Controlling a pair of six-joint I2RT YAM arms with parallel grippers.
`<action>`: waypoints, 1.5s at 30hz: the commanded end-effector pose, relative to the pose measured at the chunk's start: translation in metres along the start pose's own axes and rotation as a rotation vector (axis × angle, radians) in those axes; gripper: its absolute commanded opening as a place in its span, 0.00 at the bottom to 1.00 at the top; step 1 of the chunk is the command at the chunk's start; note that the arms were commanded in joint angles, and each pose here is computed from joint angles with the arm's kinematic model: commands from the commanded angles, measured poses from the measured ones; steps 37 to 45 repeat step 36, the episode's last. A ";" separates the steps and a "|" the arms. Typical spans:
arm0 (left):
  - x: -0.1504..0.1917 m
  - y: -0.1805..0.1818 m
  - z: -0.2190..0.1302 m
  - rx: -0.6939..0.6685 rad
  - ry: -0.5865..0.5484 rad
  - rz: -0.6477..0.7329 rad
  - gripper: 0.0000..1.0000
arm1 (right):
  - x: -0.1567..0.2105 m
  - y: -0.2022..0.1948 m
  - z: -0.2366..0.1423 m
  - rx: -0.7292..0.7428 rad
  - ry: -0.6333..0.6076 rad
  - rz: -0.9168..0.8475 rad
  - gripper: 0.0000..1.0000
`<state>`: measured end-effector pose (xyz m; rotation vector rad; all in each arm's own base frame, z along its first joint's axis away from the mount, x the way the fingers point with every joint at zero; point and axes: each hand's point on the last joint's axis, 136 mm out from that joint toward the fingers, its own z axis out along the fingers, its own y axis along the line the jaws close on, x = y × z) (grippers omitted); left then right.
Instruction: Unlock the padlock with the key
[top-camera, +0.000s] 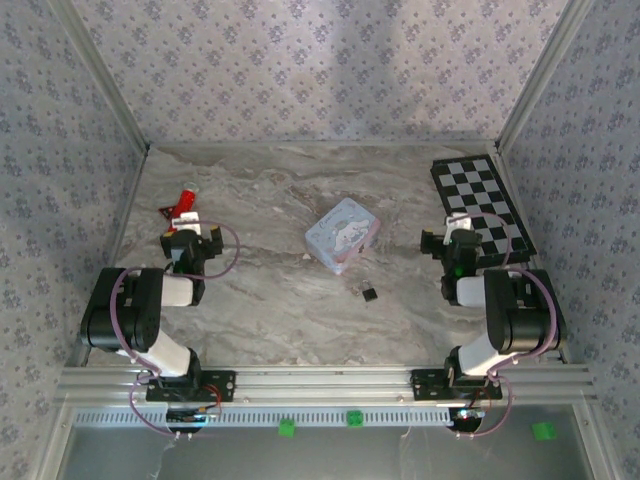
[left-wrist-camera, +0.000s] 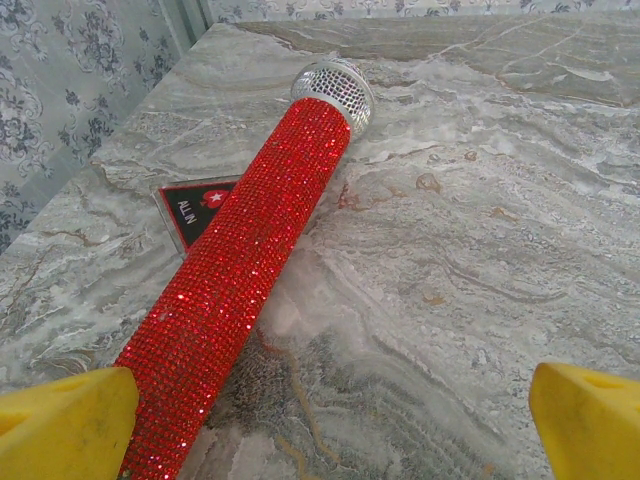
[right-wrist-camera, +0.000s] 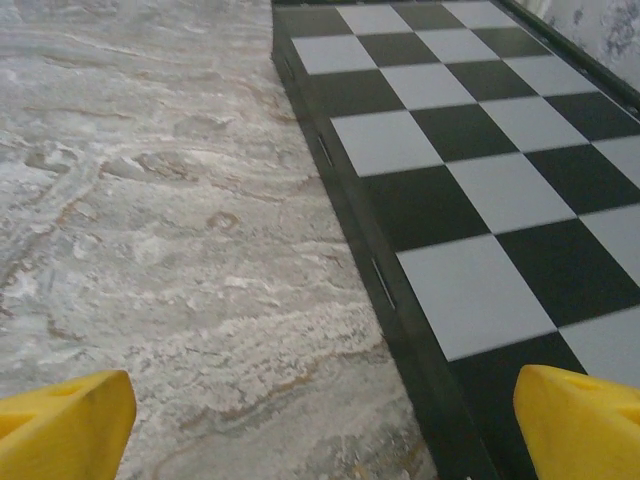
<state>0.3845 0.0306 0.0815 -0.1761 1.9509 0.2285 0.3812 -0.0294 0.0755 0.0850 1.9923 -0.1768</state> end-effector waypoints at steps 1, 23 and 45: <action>-0.014 0.002 0.001 -0.009 -0.035 -0.026 1.00 | -0.014 0.002 0.003 -0.011 -0.036 0.015 0.99; -0.014 0.002 0.001 -0.009 -0.035 -0.026 1.00 | -0.015 0.002 0.002 -0.007 -0.041 0.014 0.99; -0.014 0.002 0.002 -0.008 -0.035 -0.025 1.00 | -0.014 0.000 0.001 0.012 -0.046 0.010 0.99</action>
